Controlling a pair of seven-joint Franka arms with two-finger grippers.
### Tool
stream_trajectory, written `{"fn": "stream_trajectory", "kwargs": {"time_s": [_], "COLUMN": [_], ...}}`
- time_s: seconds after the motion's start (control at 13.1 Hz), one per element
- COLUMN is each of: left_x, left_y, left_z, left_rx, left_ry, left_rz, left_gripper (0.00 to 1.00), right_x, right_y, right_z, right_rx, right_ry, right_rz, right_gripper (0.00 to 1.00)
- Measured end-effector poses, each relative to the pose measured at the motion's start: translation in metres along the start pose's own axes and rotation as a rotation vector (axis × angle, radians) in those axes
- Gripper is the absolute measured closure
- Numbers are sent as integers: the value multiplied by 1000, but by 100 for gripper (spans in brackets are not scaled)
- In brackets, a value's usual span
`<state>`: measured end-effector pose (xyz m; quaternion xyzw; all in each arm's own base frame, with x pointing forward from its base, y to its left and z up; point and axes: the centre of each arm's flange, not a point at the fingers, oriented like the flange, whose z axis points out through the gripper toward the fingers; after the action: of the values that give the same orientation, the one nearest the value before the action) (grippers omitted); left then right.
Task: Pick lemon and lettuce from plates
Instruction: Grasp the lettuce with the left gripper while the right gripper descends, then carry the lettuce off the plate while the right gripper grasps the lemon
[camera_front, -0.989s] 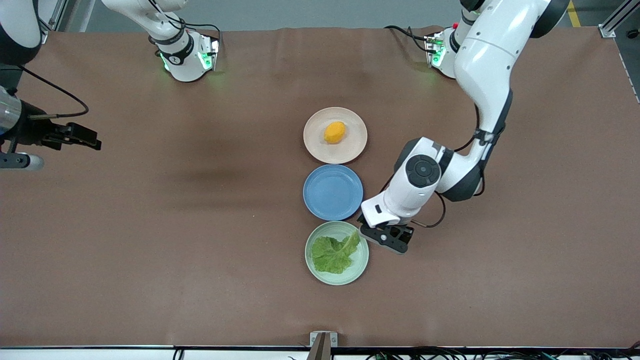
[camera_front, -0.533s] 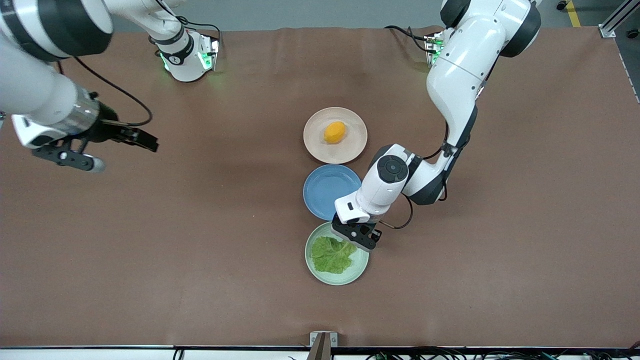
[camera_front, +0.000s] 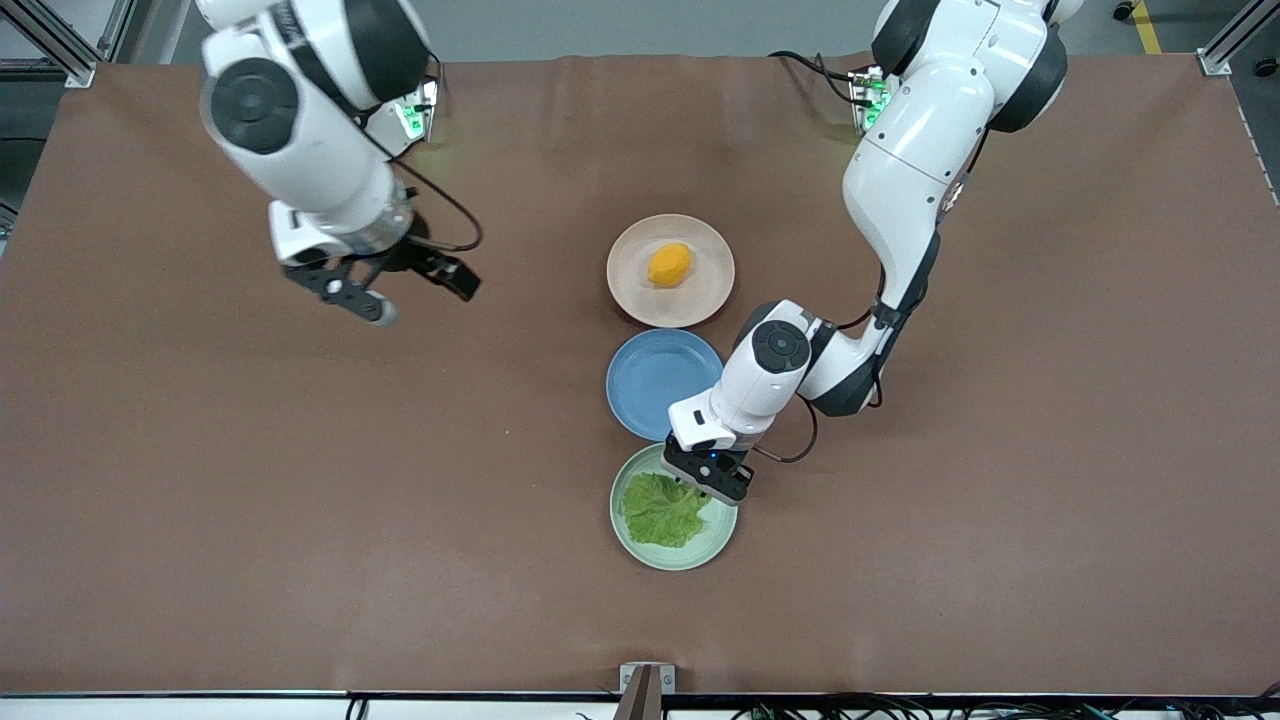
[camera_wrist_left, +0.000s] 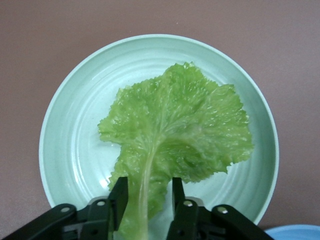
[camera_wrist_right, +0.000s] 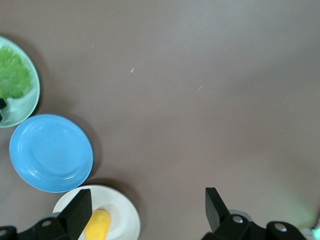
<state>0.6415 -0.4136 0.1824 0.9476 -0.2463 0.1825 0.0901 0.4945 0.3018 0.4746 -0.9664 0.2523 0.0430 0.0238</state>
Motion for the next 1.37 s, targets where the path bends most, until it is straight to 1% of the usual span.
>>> {"fn": "stream_trajectory", "kwargs": {"time_s": [0.08,0.15,0.23,0.38,0.61,0.76,0.91,0.99,1.14,1.37], "left_x": [0,-1,-1,0,4,12,29,38,56,74], "left_y": [0,0,0,0,-4,-6,-8,-14,-36,-100], "left_z": [1,1,1,1,-2,-9,-31,-47,-90,-176], "left_rx": [1,1,2,4,11,15,20,31,65,132], "left_ry": [-1,-1,-1,0,9,28,63,64,32,-33], "left_rz": [1,3,4,8,8,7,5,-1,-25,-103], "left_gripper": [57,64,77,96,96,96,96,96,96,96], "right_x": [-19,-37,-54,-83,-122,-151,-180,-195,-218,-237], "right_y": [-12,-24,-35,-58,-85,-97,-106,-109,-117,-129], "right_z": [19,38,58,92,149,184,211,222,241,270], "right_rx": [14,23,29,45,50,45,45,45,33,14], "right_ry": [11,19,24,34,41,49,59,64,72,100], "right_rz": [16,38,60,106,175,191,194,192,190,192], "right_gripper": [0,0,0,0,0,0,0,0,0,0]}}
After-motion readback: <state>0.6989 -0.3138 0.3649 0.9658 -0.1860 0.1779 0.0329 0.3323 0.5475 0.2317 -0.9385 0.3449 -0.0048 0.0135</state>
